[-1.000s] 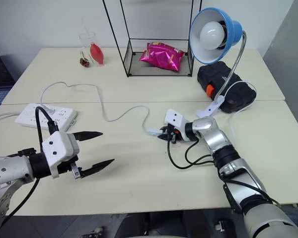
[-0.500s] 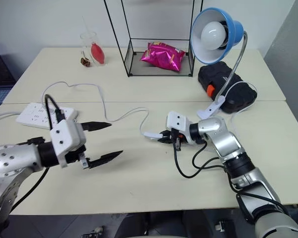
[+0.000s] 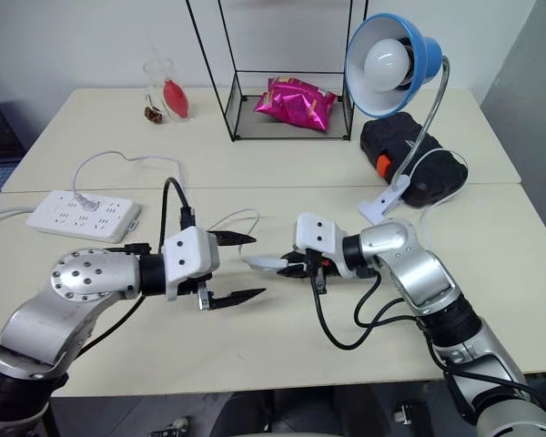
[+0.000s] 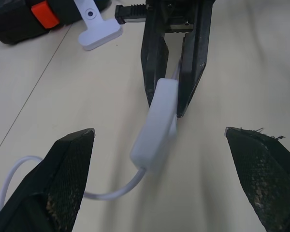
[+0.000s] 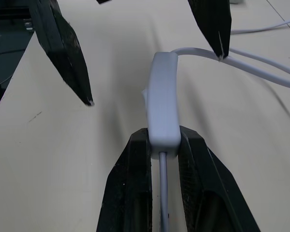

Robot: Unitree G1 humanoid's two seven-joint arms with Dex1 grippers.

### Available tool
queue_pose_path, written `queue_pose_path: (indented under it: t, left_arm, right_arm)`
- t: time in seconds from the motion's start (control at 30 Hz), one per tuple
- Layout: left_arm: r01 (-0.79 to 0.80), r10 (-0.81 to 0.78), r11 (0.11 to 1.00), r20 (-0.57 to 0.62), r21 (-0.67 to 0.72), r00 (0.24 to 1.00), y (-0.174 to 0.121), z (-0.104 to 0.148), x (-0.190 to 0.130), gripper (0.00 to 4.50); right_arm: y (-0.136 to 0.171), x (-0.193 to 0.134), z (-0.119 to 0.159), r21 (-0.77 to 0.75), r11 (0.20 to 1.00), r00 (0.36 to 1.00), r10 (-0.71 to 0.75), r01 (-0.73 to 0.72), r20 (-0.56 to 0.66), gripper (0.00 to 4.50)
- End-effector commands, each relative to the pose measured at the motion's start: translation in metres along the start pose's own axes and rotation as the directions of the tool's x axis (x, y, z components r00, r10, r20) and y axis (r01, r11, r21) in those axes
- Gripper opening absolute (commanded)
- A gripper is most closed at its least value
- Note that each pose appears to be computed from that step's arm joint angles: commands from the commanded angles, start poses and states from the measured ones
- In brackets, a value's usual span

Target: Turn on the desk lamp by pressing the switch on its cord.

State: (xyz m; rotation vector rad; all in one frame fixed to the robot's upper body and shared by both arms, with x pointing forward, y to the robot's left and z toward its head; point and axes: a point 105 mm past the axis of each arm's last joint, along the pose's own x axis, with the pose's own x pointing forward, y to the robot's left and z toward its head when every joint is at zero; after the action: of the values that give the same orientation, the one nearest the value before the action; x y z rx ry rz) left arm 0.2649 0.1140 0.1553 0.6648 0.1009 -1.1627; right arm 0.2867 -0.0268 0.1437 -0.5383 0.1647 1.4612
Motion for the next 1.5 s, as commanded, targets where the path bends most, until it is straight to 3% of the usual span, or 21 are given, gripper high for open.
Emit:
queue_pose_path:
  t: [0.03, 0.3, 0.63, 0.67, 0.97, 1.37, 1.43, 1.5]
  left_arm:
    - [-0.009, 0.009, 0.999, -0.001, 0.049, 1.0, 0.003, 0.001, 0.001, 4.5]
    - [-0.028, 0.027, 0.999, 0.022, 0.022, 0.999, 0.006, 0.002, 0.001, 4.5]
    - [-0.026, 0.025, 1.0, 0.028, 0.005, 0.999, 0.006, 0.001, 0.002, 2.69]
    - [-0.029, 0.029, 1.0, 0.027, 0.004, 0.999, 0.007, 0.001, 0.002, 2.28]
    - [-0.037, 0.037, 0.999, 0.017, 0.019, 0.999, 0.007, -0.004, 0.004, 0.93]
    - [-0.047, 0.046, 0.999, 0.042, 0.024, 0.998, 0.009, -0.002, 0.005, 0.82]
    - [-0.036, 0.034, 0.999, 0.045, 0.037, 0.998, 0.007, -0.001, 0.005, 1.53]
    - [-0.021, 0.019, 0.998, 0.046, 0.052, 0.999, 0.006, 0.0, 0.004, 1.92]
  right_arm:
    - [0.005, -0.003, 0.01, -0.032, 0.999, 1.0, 0.012, -0.011, 0.027, 0.37]
    - [0.007, -0.005, 0.009, -0.039, 0.999, 0.999, 0.026, -0.025, 0.02, 0.37]
    - [0.006, -0.004, 0.012, -0.045, 0.999, 0.999, 0.029, -0.028, 0.021, 0.37]
    - [0.007, -0.004, 0.012, -0.045, 0.999, 0.999, 0.03, -0.029, 0.022, 0.37]
    - [0.008, -0.004, 0.016, -0.049, 0.998, 0.999, 0.036, -0.035, 0.034, 0.37]
    - [0.009, -0.004, 0.019, -0.052, 0.998, 0.998, 0.048, -0.046, 0.042, 0.37]
    - [0.009, -0.004, 0.019, -0.051, 0.998, 0.998, 0.05, -0.047, 0.043, 0.37]
    - [0.008, -0.004, 0.019, -0.051, 0.998, 0.998, 0.05, -0.048, 0.044, 0.37]
